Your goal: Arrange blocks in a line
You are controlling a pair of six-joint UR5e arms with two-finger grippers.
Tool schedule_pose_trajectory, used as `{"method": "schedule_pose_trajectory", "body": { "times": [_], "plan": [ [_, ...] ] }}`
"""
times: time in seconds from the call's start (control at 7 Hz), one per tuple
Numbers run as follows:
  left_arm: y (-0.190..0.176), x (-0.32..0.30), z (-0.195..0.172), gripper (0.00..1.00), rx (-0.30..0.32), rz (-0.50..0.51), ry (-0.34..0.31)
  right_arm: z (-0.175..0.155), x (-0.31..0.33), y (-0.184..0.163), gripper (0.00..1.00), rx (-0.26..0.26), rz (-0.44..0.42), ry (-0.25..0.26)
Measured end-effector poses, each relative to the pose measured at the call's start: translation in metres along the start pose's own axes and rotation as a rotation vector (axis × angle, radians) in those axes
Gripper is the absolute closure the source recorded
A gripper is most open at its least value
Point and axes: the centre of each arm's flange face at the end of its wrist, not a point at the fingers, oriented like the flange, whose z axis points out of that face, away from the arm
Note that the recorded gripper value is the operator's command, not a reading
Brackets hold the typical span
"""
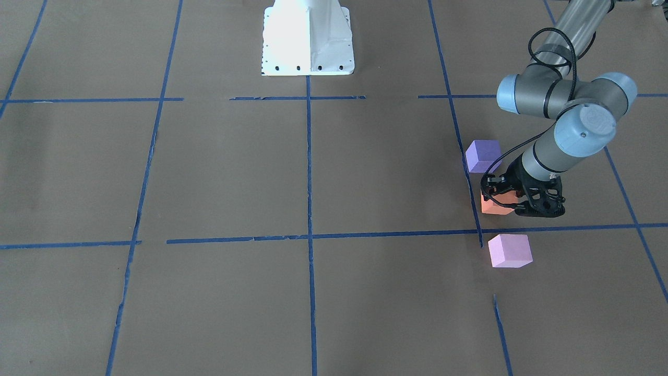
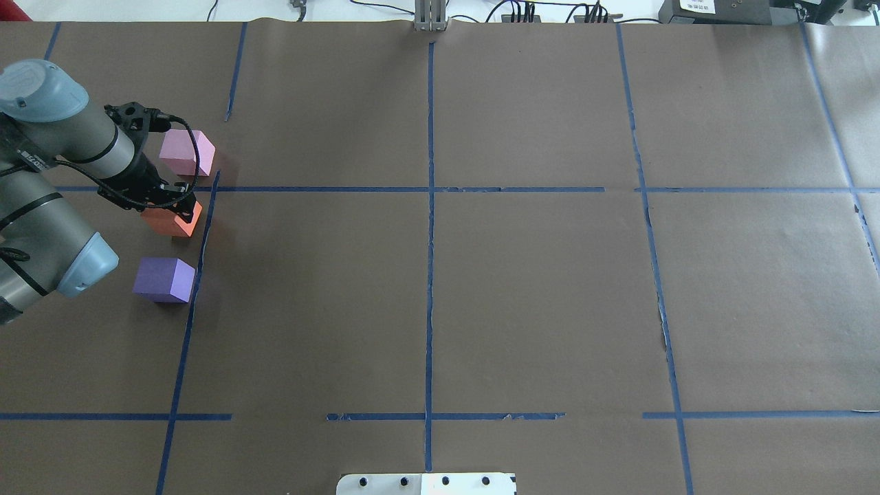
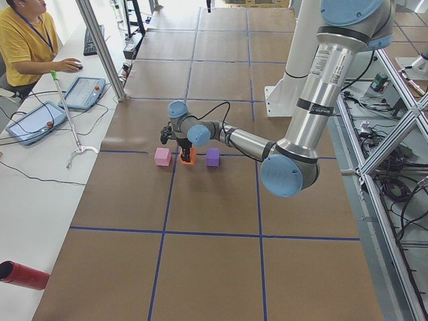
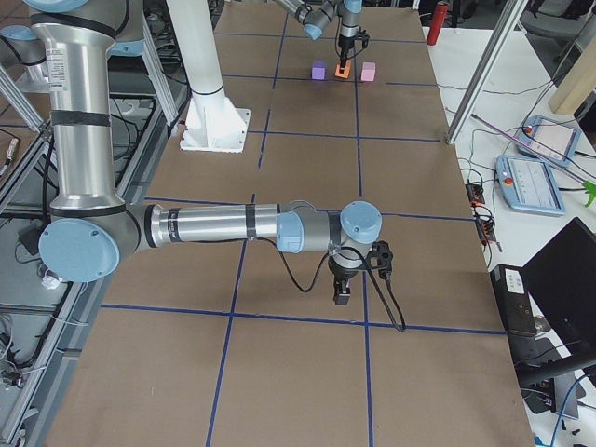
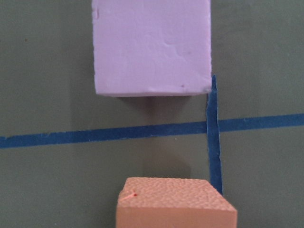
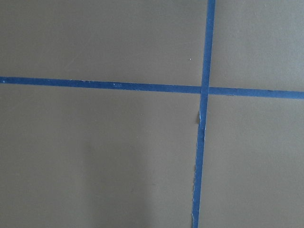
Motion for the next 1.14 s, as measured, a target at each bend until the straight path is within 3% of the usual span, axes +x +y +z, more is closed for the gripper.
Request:
{"method": "schedule_pose_trajectory", "body": {
  "times": [0.14, 0.57, 1.0, 1.14],
  "plan": [
    [0.001, 0.001, 0.002, 0.01, -0.009, -0.015, 0.006, 0.0, 0.0, 0.0, 0.0, 0.0, 0.0, 0.0],
    [0.004, 0.003, -0.006, 0.0, 0.0, -0.079, 0.015, 0.0, 0.0, 0.0, 0.0, 0.0, 0.0, 0.0],
    [-0.006, -0.038, -0.089, 0.0, 0.128, -0.107, 0.042, 0.0, 0.0, 0.0, 0.0, 0.0, 0.0, 0.0],
    [-0.01, -0.072, -0.114, 0.0, 0.167, -0.056, 0.023, 0.0, 0.0, 0.0, 0.0, 0.0, 0.0, 0.0]
  ]
}}
